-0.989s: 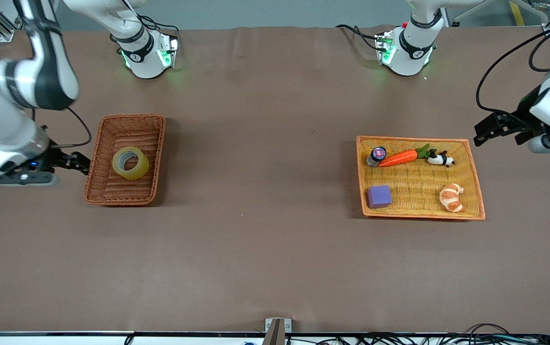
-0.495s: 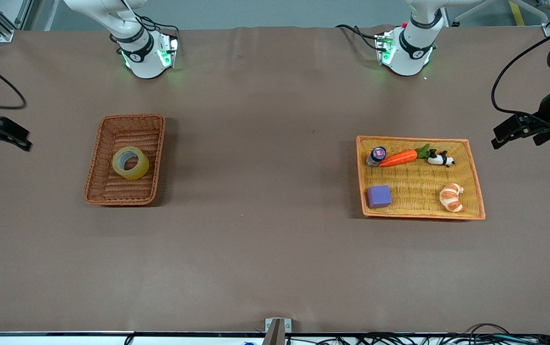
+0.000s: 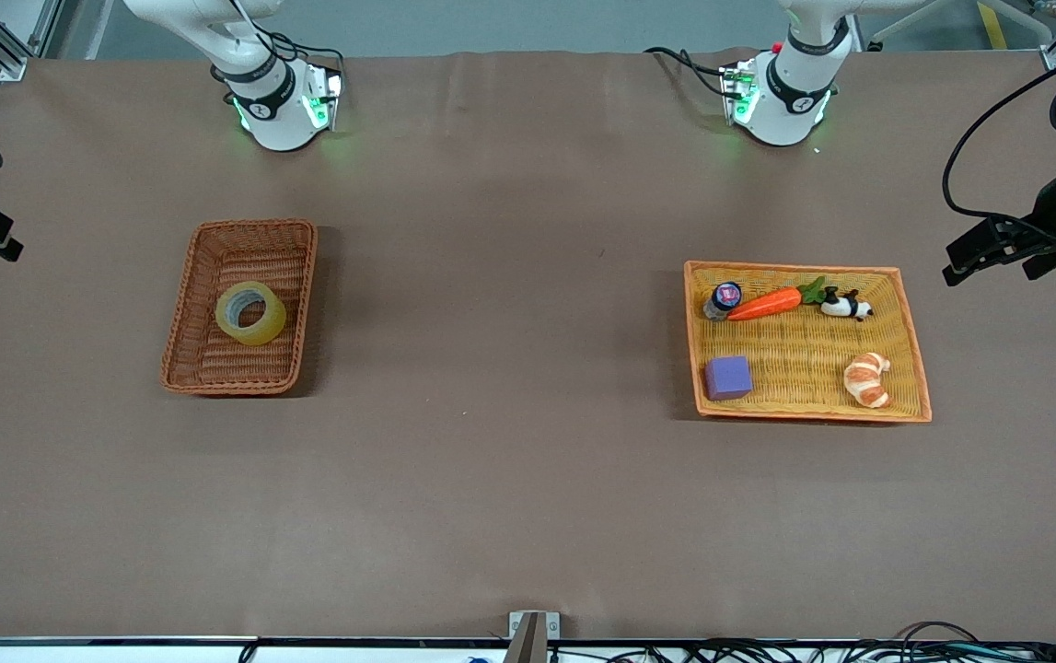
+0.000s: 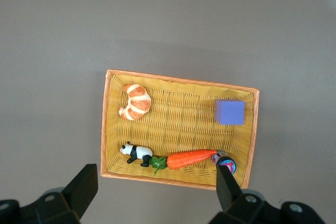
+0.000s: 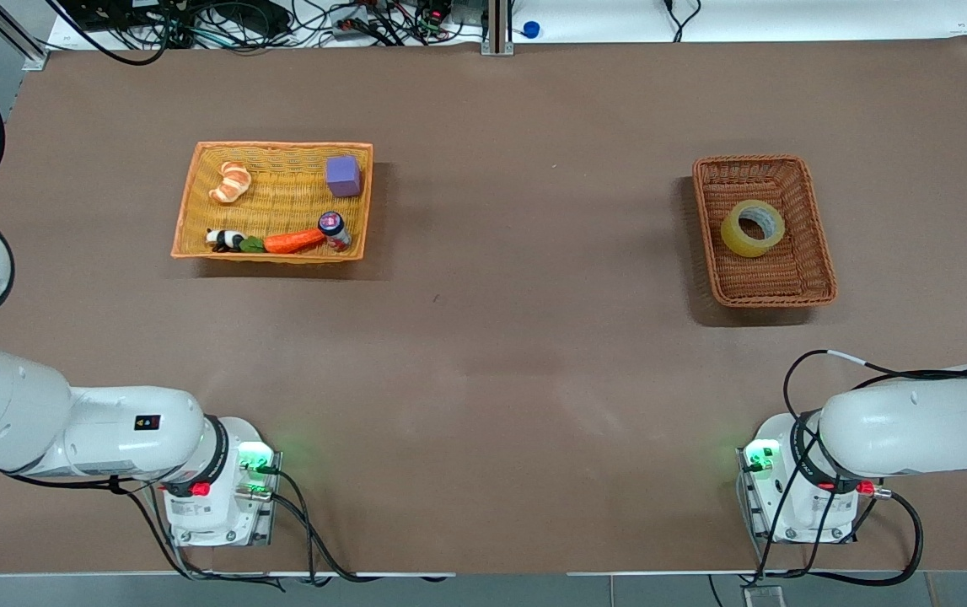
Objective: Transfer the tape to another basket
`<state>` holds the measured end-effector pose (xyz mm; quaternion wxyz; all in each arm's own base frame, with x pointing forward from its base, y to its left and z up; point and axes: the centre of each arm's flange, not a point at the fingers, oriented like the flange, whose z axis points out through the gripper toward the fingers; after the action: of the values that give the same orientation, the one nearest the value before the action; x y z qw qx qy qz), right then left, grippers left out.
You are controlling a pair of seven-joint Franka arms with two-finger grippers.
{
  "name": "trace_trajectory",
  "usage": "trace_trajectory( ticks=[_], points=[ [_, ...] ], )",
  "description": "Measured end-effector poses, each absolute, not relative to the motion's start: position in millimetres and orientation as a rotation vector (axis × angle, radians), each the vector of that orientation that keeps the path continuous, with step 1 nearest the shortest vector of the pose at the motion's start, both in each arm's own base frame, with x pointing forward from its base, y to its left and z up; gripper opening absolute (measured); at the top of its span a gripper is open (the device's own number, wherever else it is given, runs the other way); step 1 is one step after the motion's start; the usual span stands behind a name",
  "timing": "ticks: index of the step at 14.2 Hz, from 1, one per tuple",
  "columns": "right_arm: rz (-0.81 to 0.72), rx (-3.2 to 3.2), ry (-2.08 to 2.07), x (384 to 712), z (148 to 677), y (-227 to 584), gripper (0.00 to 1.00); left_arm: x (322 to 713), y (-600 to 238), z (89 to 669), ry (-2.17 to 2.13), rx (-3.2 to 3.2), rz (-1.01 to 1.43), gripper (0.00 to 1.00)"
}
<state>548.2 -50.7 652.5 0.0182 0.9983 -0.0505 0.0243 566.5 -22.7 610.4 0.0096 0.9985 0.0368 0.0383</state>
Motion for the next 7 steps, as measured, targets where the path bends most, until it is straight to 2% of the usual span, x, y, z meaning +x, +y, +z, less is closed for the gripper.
trace_trajectory(
  ticks=[7],
  points=[
    [0.071,3.104,-0.108,545,652,-33,1.00,567,-23,608,0.115,3.118,0.114,0.99]
  ],
)
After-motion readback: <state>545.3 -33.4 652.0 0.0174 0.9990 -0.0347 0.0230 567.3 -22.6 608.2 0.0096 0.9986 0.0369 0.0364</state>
